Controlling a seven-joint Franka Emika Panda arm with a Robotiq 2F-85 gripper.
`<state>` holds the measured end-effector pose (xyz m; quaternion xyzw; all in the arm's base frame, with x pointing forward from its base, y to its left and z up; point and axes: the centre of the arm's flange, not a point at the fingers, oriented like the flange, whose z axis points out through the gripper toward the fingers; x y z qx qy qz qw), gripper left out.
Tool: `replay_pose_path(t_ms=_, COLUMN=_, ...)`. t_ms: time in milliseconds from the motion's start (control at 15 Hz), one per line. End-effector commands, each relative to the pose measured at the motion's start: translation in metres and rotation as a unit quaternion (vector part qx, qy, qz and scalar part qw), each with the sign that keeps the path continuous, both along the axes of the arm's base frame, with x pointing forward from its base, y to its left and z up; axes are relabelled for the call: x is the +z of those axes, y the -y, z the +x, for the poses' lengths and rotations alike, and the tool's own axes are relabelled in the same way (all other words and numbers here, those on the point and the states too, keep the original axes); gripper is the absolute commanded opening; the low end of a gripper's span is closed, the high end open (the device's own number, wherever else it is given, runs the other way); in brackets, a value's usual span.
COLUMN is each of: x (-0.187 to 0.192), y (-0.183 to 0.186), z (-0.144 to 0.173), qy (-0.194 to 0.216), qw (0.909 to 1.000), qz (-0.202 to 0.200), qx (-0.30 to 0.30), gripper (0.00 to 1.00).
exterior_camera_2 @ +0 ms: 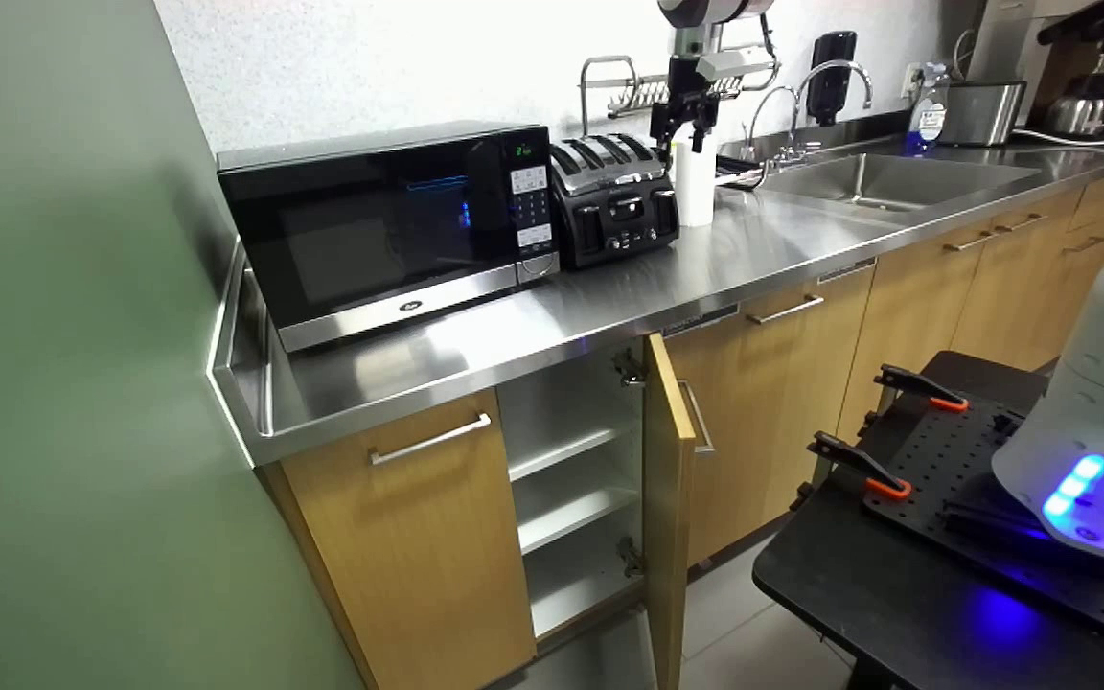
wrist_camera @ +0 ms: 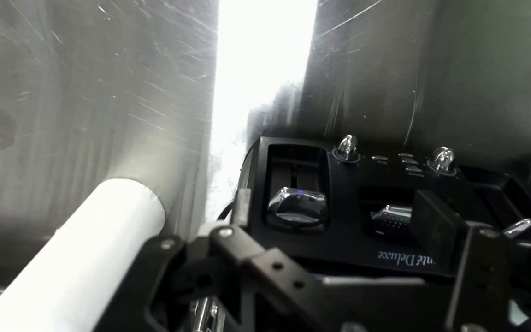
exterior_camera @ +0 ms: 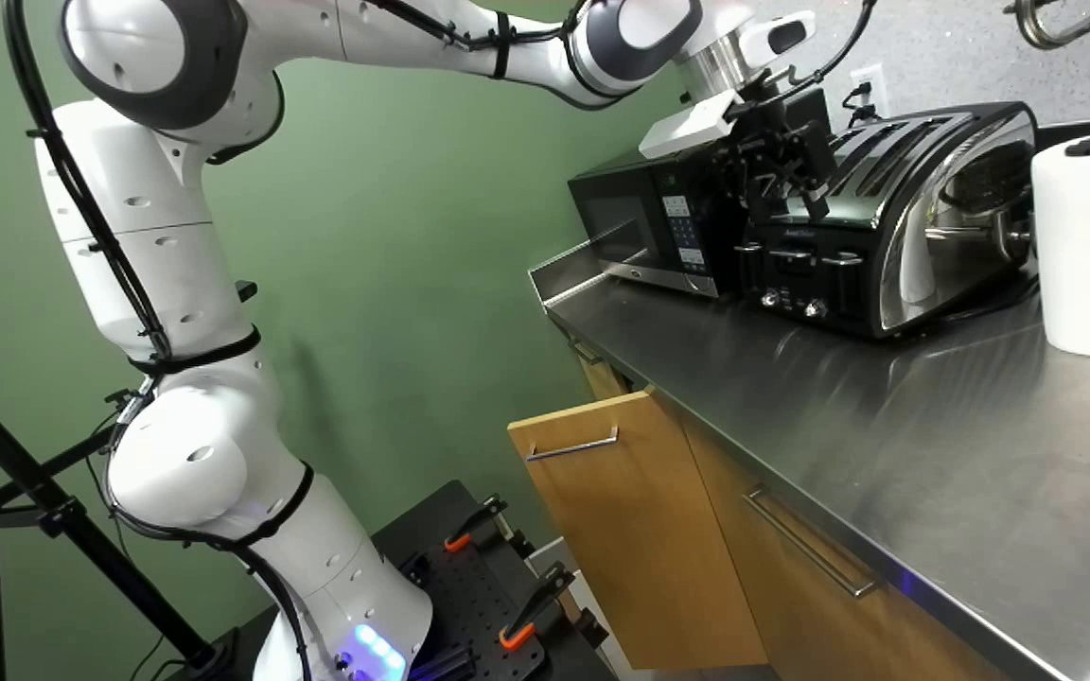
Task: Push down the right toaster lever
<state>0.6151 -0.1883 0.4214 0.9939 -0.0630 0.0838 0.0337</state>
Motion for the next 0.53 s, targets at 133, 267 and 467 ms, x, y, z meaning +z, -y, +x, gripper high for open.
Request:
replay_pose_path(t_ms=133, x=-0.011, y=0.011, z=0.022, qy=0.013, qw=0.9999, qz=0.006, qx=0.004, gripper=0.42)
replay_pose_path(t_ms=267, x=-0.016, y=0.012, z=0.029, qy=0.012, qw=0.9999, qz=0.009, qx=0.006, gripper=0.27)
replay_pose_path(t_ms=467, x=-0.025, y=0.018, z=0.041, qy=0.017, qw=0.9997, qz=0.010, qx=0.013, gripper=0.05)
